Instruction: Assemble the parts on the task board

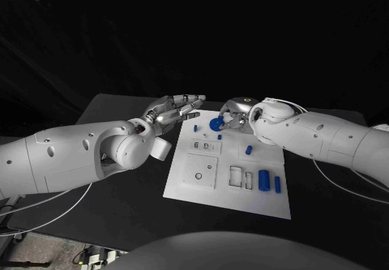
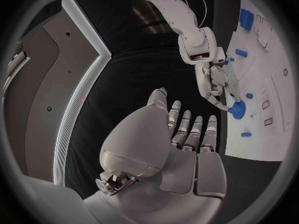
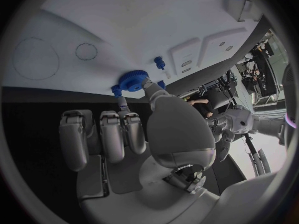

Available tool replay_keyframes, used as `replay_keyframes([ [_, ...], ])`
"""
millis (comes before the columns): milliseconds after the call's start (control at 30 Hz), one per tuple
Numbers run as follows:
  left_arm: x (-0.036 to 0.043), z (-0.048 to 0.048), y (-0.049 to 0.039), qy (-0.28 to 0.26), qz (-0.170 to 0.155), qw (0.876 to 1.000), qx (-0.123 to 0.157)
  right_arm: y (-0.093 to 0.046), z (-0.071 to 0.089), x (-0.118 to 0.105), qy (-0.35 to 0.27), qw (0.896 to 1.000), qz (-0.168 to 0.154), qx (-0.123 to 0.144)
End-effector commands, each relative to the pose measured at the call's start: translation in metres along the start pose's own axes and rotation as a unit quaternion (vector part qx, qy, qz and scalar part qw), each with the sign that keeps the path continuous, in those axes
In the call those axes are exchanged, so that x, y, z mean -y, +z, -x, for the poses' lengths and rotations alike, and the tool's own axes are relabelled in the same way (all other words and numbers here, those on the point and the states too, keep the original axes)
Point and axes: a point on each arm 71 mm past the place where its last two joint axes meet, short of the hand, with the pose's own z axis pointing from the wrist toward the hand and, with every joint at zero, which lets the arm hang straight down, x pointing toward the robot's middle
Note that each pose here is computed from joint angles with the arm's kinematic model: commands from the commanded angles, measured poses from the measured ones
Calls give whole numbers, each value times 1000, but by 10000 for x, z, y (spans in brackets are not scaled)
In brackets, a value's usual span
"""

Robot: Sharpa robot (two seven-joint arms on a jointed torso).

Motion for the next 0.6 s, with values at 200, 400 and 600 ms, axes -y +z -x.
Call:
replay_keyframes([
  [200,14,49,-19,3,-5,1000,6,-326,274,200,25,996,26,77],
  [400,10,68,-30,3,-4,1000,7,-735,420,471,56,993,27,102],
  [600,0,112,-62,3,-3,1000,11,-1063,399,803,110,987,12,120],
])
